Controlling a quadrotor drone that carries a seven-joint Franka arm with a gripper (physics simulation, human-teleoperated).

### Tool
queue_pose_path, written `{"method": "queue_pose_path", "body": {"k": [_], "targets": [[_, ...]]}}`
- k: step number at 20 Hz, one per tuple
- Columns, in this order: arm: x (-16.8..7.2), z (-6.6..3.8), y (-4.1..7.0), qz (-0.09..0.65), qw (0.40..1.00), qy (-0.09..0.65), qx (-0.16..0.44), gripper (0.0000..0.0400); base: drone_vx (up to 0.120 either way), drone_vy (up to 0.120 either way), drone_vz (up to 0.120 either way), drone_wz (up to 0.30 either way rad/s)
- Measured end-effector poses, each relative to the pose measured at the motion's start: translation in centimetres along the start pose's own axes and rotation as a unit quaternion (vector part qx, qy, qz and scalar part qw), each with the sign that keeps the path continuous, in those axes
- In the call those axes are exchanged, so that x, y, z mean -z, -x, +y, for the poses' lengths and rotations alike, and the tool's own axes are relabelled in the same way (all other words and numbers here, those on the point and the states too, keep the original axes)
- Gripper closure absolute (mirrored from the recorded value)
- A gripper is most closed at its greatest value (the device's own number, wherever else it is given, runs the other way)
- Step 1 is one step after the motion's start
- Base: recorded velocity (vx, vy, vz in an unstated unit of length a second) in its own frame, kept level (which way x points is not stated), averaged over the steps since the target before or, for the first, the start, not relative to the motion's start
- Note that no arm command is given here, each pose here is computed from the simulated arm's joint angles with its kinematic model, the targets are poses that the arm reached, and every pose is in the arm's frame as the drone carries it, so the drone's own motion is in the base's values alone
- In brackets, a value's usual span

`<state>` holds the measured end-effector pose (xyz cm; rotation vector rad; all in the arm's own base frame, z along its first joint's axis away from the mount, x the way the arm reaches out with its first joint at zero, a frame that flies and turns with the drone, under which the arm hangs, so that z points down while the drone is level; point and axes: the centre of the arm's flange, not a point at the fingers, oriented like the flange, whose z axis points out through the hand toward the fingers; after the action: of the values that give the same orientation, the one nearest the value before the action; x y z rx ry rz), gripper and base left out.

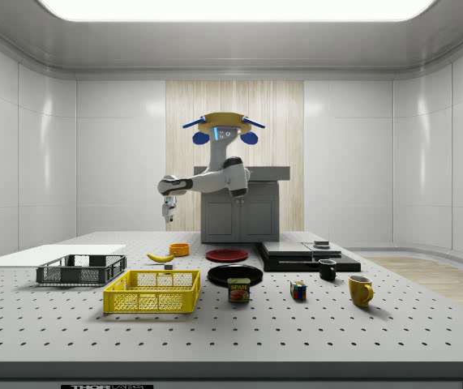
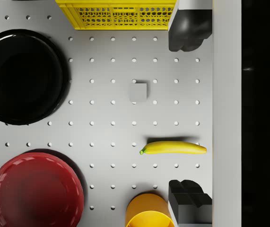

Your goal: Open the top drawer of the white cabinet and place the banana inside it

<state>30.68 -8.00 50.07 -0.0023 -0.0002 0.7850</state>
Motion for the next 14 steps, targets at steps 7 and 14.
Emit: {"method": "queue_pose_path", "body": {"k": [7,14], "targets": [[0.00,0.00,0.00,0.000,1.000,0.000,0.000,0.0000,0.120,0.006,-0.120,0.000],[0.00,0.00,0.00,0.000,1.000,0.000,0.000,0.0000,0.011,0.000,-0.120,0.000]]}}
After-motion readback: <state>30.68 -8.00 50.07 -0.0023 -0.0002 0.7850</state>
